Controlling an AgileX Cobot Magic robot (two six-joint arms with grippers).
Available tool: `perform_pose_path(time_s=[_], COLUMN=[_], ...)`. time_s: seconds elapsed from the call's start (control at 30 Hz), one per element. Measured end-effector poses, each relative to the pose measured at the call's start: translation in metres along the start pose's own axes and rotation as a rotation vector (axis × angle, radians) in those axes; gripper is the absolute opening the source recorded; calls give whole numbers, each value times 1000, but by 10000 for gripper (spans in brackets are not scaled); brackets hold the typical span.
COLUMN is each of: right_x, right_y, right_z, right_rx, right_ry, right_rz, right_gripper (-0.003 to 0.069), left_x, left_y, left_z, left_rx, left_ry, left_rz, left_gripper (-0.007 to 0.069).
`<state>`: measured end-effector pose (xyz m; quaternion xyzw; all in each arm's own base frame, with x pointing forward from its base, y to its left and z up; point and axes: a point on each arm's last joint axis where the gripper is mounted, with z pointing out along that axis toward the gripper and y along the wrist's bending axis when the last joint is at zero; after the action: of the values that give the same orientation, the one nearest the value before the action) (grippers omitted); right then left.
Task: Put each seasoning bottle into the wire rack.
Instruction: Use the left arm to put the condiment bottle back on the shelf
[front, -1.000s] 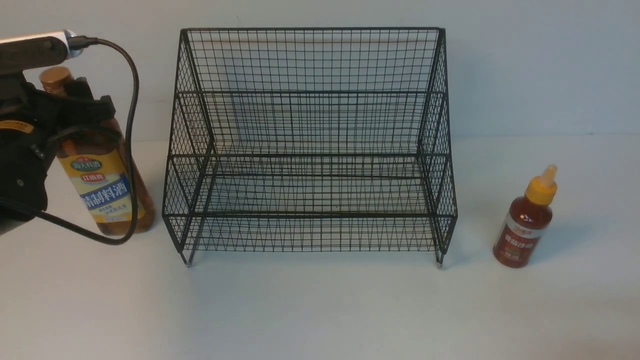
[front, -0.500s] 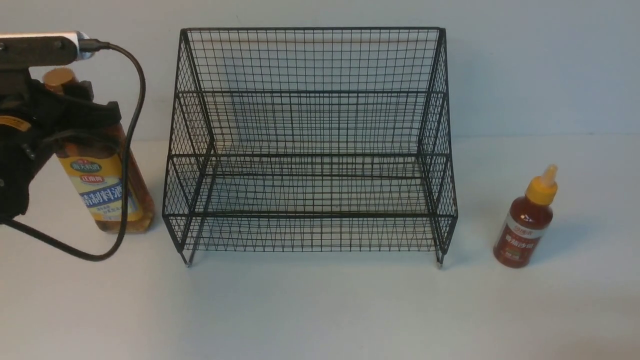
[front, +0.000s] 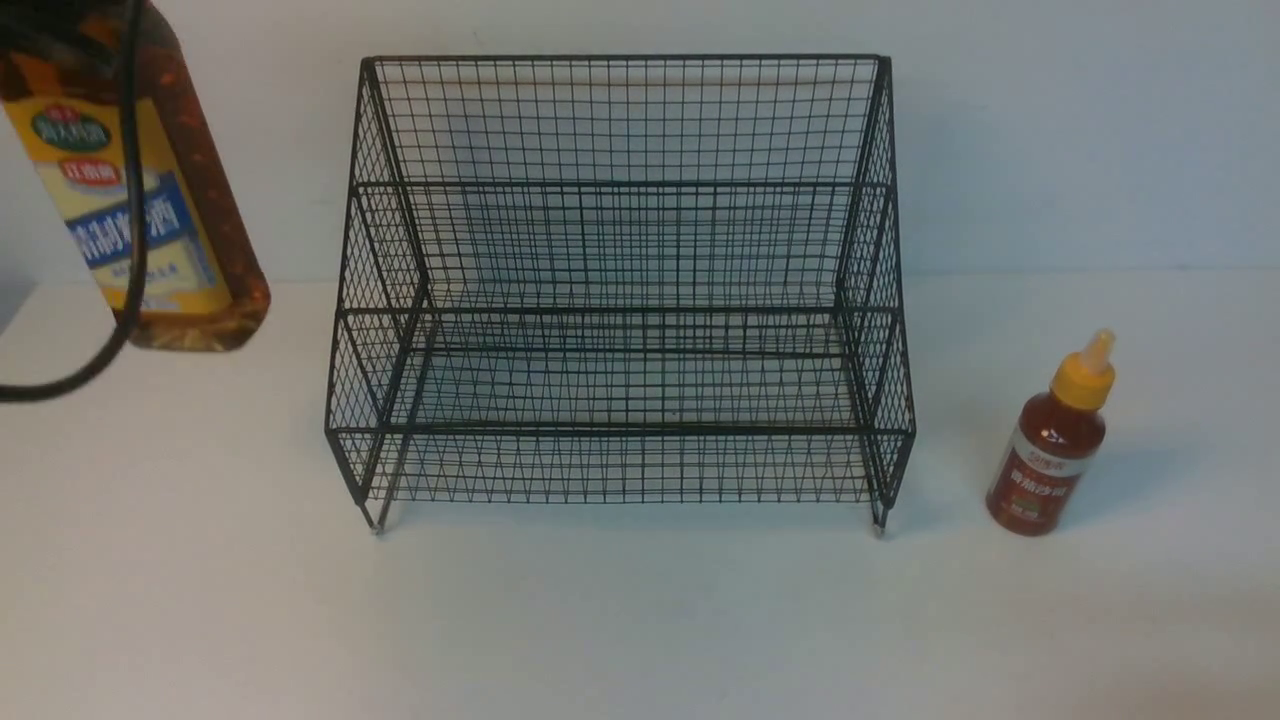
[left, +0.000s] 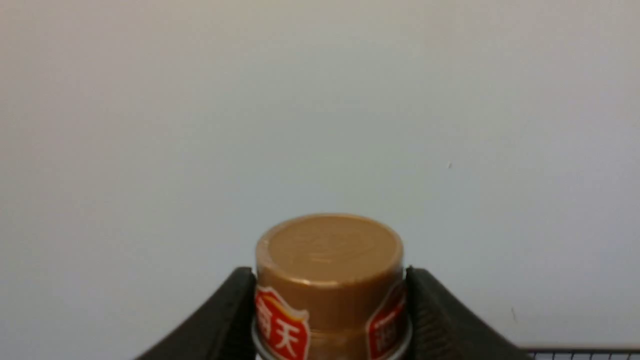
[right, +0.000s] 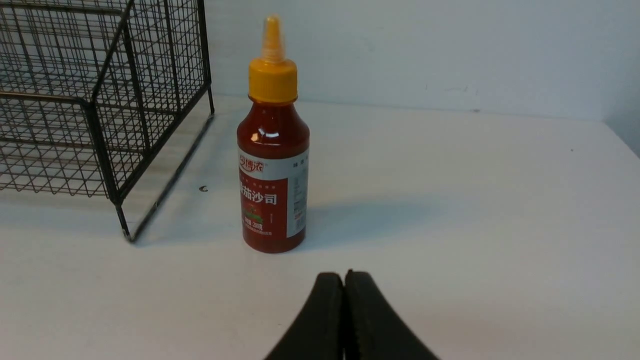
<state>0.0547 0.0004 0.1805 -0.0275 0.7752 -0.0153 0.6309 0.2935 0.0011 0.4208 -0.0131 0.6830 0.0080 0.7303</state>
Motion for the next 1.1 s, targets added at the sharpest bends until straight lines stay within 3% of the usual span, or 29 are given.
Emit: perform_pose_path(time_s=[0.33, 0.4, 0.73, 1.1], right_x=[0, 0, 0, 0], right_y=[0, 0, 0, 0], right_z=[0, 0, 0, 0], right_rx=[0, 0, 0, 0], right_ry=[0, 0, 0, 0], right_rz=[0, 0, 0, 0], right_gripper=[-12, -12, -12, -12], left_x=[-61, -66, -49, -16], left_y=[-9, -23, -96, -116], left_z=[13, 23, 79, 126], left_rx=[55, 99, 287, 306], left_ry=[-104, -109, -31, 30], left_rz=[-94, -96, -101, -56], left_gripper=[330, 330, 330, 330])
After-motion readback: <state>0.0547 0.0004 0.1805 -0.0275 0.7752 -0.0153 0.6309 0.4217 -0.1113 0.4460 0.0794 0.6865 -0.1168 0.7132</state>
